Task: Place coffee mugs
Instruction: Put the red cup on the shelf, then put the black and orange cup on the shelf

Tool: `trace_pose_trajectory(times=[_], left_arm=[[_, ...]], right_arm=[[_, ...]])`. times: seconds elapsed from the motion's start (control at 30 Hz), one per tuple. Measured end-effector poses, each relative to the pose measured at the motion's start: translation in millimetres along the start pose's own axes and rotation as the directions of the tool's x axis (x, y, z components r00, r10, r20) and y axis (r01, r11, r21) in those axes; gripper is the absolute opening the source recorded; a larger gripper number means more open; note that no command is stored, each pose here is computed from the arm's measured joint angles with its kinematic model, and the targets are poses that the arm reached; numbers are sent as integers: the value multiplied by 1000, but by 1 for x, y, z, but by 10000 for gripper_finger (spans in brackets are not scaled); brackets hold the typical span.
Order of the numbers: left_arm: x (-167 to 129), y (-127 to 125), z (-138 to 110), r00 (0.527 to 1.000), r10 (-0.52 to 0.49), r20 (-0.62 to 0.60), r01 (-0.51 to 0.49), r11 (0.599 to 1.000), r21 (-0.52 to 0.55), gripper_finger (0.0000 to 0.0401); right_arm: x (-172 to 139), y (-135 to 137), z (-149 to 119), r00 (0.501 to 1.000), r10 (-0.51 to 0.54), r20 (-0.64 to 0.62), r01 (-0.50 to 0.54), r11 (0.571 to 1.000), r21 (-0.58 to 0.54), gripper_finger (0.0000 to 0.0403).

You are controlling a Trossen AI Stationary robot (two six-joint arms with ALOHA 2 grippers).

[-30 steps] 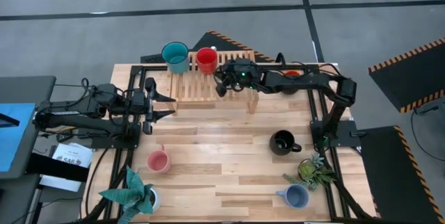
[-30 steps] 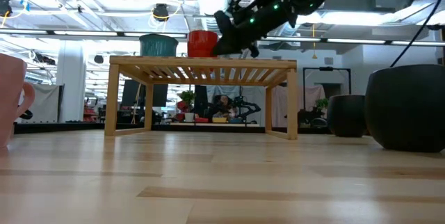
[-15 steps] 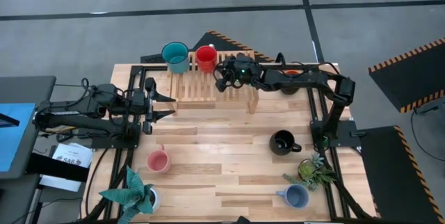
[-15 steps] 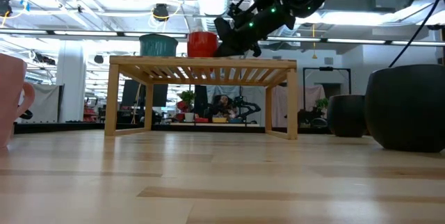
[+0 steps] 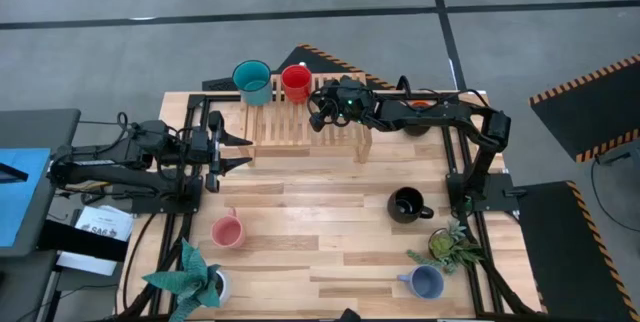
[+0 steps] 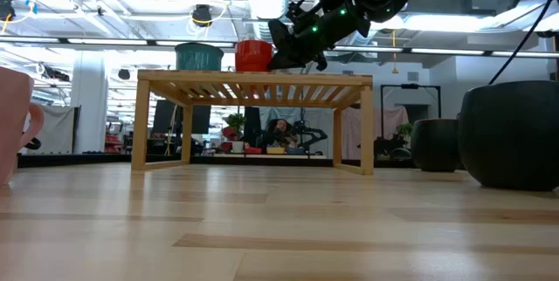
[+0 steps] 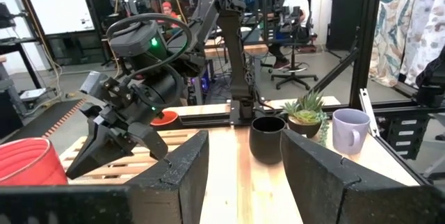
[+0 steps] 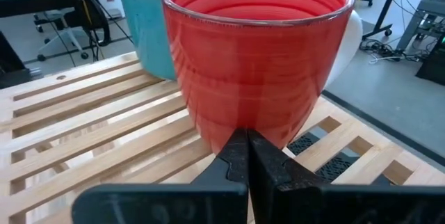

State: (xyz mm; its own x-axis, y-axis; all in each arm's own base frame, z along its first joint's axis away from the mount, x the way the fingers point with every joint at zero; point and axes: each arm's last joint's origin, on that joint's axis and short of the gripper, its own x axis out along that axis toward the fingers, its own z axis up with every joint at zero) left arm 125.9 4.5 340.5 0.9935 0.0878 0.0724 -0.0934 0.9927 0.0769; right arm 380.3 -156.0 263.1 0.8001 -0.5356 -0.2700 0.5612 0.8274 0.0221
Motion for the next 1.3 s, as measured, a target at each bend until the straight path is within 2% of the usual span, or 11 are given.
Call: trace_pose_trajectory(times=[0.53,0.8,0.97,1.17,1.3], left_arm=[[0,1,1,999,32,5,-31,999,-26,165],[0,1,1,999,41,4,-41,998,-39,165],[0,1,1,999,50,4,-50,998,-39,165],[0,1,1,999,50,4,-50,998,-40,165],[0,1,1,999,50,3,-50,998,-39,165]], right_arm=[[2,-11,4,999,-25,36,23,997,67,16],[3,-16,1,999,-38,0,38,996,78,16],[2,-16,-5,997,-43,-65,44,999,13,16],[-25,-21,-2,972,-61,-228,43,996,-83,26],[-67,-19,0,955,-48,-294,9,991,-131,27]])
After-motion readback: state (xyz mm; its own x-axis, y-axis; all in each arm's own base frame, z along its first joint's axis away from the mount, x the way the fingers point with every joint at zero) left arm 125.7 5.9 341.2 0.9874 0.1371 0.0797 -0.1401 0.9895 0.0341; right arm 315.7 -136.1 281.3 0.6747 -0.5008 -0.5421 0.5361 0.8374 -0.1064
